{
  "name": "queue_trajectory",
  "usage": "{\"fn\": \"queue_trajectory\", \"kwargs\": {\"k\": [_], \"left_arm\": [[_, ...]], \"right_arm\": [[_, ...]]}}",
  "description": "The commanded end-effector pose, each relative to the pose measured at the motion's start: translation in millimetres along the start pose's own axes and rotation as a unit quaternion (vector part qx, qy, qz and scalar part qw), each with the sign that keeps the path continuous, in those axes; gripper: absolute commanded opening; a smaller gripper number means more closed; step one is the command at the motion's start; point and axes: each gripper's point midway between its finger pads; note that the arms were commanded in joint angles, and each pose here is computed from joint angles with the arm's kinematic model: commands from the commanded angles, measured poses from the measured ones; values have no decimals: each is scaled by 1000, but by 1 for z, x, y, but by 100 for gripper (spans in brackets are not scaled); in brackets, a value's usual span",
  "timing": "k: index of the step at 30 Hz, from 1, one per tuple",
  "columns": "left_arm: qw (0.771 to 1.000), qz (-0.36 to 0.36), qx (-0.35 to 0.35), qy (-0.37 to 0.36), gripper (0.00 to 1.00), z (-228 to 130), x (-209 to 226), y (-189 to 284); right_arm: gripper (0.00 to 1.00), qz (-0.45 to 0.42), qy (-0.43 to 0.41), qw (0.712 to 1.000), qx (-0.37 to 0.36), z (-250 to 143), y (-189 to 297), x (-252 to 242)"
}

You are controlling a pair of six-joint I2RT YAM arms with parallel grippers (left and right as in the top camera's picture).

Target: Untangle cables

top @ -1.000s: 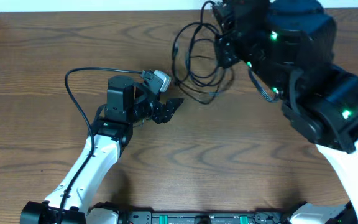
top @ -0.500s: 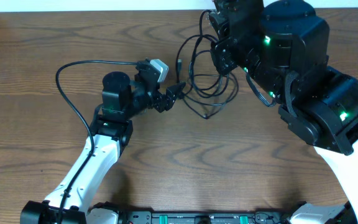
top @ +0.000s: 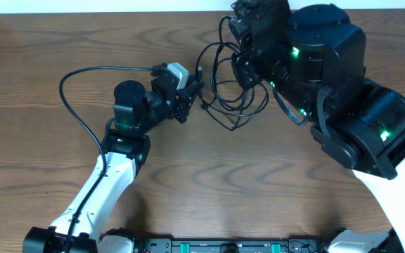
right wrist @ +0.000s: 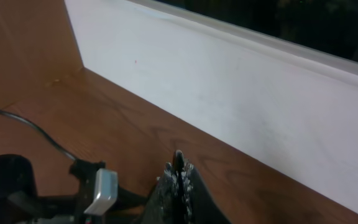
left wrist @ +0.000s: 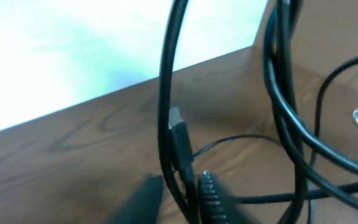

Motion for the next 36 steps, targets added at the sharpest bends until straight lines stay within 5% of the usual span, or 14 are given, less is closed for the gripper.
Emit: {"fn": "queue_trajectory", "kwargs": {"k": [1, 10, 16, 23, 36], "left_arm": [[1000, 28, -9, -4, 8, 7, 10, -2], [999, 48, -9, -17, 7, 7, 17, -1], [988, 154, -16, -15, 7, 10, 55, 8], [959, 280, -20, 27, 7, 7, 133, 58], [826, 496, -158, 218, 7, 7, 262, 249]], "right_arm": [[1, -2, 7, 1000, -10, 7, 6, 0], [1, -8, 10, 1000, 10, -3, 6, -2], [1, -37, 13, 999, 26, -10, 7, -12], [1, -184, 32, 978, 88, -36, 21, -62], [1, -488, -10, 854, 179, -81, 112, -216]]}}
Point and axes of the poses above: each gripper's point midway between its finger pads, its own y axis back along the fingers, its own x axis along the line the jaws close on, z = x × y, and after that the axes turned 6 degrees about y, right-handed
